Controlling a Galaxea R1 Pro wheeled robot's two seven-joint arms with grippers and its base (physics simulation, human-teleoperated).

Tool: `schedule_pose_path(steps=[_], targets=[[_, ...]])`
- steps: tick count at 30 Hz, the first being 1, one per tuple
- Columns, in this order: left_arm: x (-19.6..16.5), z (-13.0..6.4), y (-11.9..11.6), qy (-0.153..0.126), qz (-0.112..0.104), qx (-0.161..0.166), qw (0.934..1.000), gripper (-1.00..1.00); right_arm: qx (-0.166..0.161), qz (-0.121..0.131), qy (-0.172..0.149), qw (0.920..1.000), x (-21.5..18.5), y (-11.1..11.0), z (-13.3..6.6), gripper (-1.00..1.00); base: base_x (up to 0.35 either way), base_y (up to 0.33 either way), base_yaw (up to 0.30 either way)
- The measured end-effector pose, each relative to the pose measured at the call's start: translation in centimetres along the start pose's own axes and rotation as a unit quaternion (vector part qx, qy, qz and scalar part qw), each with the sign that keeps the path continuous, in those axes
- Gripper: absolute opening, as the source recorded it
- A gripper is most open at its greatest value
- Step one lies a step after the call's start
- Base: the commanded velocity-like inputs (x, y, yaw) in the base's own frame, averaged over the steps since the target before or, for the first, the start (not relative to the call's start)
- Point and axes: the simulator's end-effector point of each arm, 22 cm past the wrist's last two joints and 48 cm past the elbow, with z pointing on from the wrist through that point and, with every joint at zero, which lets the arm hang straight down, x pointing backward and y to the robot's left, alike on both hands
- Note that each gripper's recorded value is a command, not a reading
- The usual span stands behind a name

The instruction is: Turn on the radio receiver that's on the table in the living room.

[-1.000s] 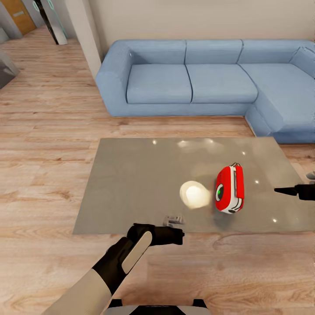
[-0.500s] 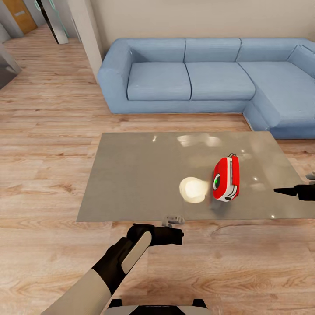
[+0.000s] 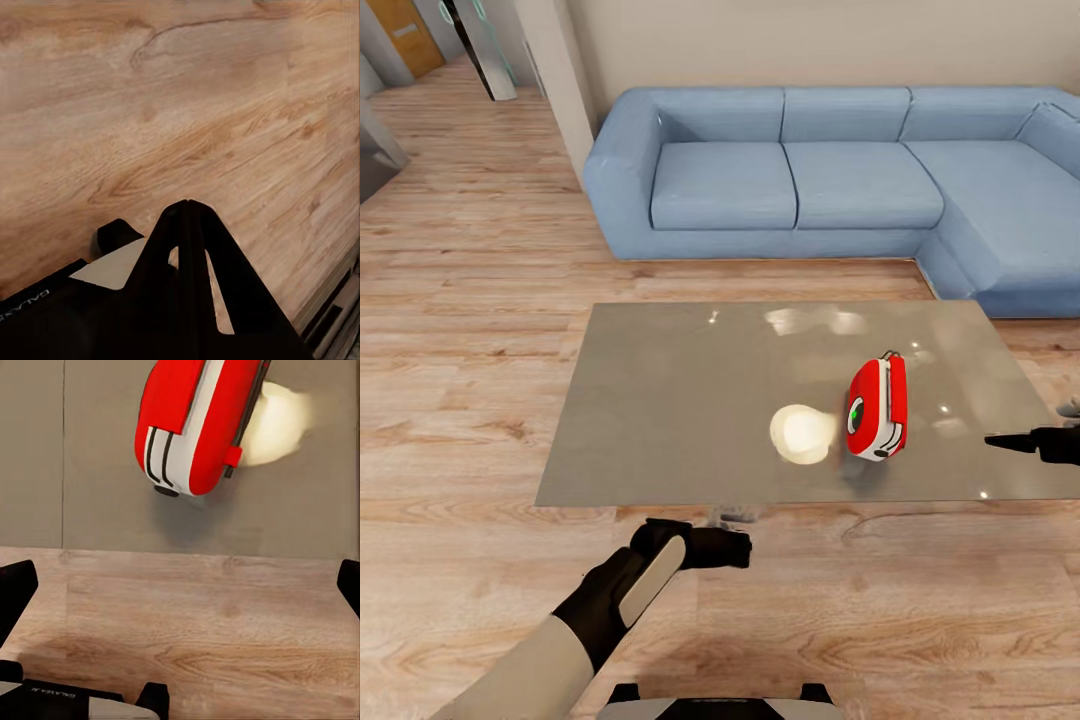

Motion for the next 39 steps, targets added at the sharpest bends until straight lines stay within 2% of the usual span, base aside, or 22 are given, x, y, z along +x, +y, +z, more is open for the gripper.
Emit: schedule_pose_path(steps=[4, 8, 13, 18, 22, 25, 30, 39], targets=[[1.9, -1.1, 5.9, 0.02, -0.011, -0.045, 0.9987, -1.0, 0.024, 0.009, 0.03, 0.9992, 2.2, -1.5, 1.2, 1.0, 0.0, 0.0, 0.0], [2.6, -2.2, 8.9, 0.026, -0.016, -0.067, 0.9973, -1.0, 0.03, 0.01, 0.05, 0.9983, 3.8, -1.1, 3.0, 1.0, 0.0, 0.0, 0.0], [2.9, -2.8, 10.4, 0.028, -0.019, -0.077, 0.9964, -1.0, 0.042, 0.013, 0.078, 0.996, 6.0, -0.9, 4.8, 1.0, 0.0, 0.0, 0.0], [3.2, -4.2, 13.0, 0.031, -0.019, -0.097, 0.9946, -1.0, 0.032, 0.017, 0.105, 0.9938, 9.1, -0.5, 7.4, 1.0, 0.0, 0.0, 0.0], [3.5, -5.6, 15.5, 0.033, -0.022, -0.116, 0.9924, -1.0, 0.02, -0.001, 0.123, 0.9922, 12.0, -0.2, 9.8, 1.0, 0.0, 0.0, 0.0], [3.6, -6.6, 17.0, 0.032, -0.032, -0.124, 0.9913, -1.0, 0.006, -0.015, 0.13, 0.9914, 13.8, 0.5, 11.4, 1.0, 0.0, 0.0, 0.0], [3.7, -8.1, 18.9, 0.028, -0.048, -0.132, 0.9897, -1.0, -0.006, -0.013, 0.141, 0.9898, 15.8, 0.9, 12.4, 1.0, 0.0, 0.0, 0.0], [3.8, -9.9, 21.0, 0.026, -0.053, -0.15, 0.9869, -1.0, -0.02, 0.005, 0.165, 0.986, 19.2, 1.2, 13.3, 1.0, 0.0, 0.0, 0.0]])
